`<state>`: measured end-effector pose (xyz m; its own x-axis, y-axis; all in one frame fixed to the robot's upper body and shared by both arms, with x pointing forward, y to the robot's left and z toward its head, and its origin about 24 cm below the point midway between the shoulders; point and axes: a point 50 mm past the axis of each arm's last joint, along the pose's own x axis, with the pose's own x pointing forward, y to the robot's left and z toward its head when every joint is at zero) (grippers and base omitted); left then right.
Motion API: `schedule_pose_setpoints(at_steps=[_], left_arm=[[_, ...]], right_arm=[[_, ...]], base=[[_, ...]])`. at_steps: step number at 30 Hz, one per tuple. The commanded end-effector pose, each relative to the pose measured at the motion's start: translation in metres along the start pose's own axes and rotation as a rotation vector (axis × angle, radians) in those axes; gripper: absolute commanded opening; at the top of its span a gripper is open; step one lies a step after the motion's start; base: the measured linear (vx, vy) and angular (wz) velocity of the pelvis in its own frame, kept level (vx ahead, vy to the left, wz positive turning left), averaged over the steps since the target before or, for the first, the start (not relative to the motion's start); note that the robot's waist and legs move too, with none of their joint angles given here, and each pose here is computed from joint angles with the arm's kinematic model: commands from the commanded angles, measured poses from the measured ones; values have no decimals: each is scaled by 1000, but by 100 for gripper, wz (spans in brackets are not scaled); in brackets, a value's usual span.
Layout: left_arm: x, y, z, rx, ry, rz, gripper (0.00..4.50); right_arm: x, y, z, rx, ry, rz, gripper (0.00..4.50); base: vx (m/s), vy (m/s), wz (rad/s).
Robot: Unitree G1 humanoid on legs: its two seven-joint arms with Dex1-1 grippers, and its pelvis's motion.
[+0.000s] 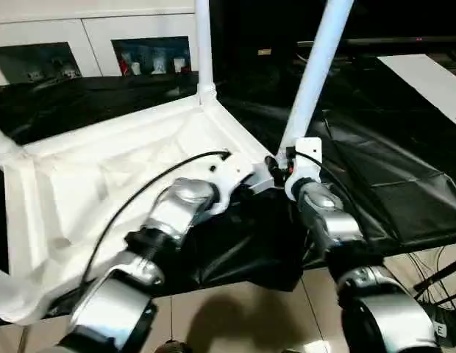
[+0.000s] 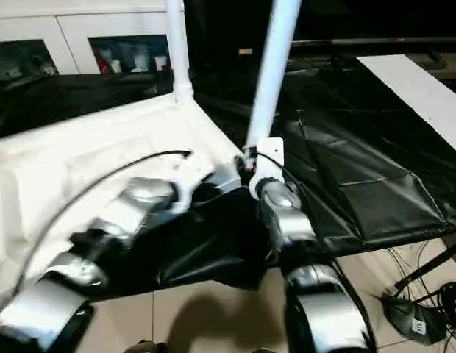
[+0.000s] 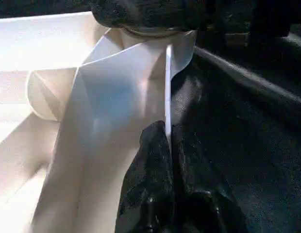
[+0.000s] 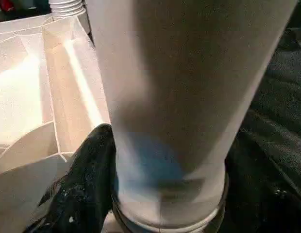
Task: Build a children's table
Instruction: Rotate leg to tighten
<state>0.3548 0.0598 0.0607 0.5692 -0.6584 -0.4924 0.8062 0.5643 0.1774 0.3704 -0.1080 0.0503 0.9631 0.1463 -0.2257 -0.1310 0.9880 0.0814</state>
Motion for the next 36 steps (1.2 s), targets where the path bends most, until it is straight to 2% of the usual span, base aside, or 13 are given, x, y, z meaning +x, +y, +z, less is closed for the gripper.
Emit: schedule_pose_setpoints(at_steps=[1,6,10,11,12,13,14,15,17,19,23,28,36], left_arm=[[-3,6,-15,7,46,74,0],[-9,9,-24,39,50,34,0],[-20,15,-33,79,57,17,0],[-24,16,-37,86,53,-2,0],[-24,16,-37,86,53,-2,0],[-30,17,-39,90,47,-33,0],[-34,15,-39,98,28,-72,0],[-34,15,-39,98,28,-72,0],[-46,6,-38,129,-35,-233,0],[-57,2,-39,144,-40,-324,0],[-62,3,-42,163,-20,-347,0],[-72,1,-43,178,-3,-419,0],[-73,1,-40,179,-4,-420,0]], right_arm=[[-5,15,-25,79,81,100,300],[-6,16,-14,38,12,199,345],[-10,-1,-3,-3,-10,293,381],[-14,-7,-1,-69,-6,360,381],[-14,-7,-1,-69,-6,360,384],[-21,-17,0,-151,6,433,384],[-24,-22,0,-192,10,473,384],[-24,-22,0,-192,10,473,384],[-36,-36,3,-282,20,590,384],[-46,-43,6,-310,38,689,384],[-53,-46,6,-353,66,771,384],[-60,-39,4,-403,103,903,384],[-57,-30,5,-397,88,937,384]], base=[[0,0,0],[0,0,0],[0,0,0],[0,0,0],[0,0,0],[0,0,0],[0,0,0],[0,0,0],[0,0,0],[0,0,0],[0,0,0],[0,0,0],[0,0,0]])
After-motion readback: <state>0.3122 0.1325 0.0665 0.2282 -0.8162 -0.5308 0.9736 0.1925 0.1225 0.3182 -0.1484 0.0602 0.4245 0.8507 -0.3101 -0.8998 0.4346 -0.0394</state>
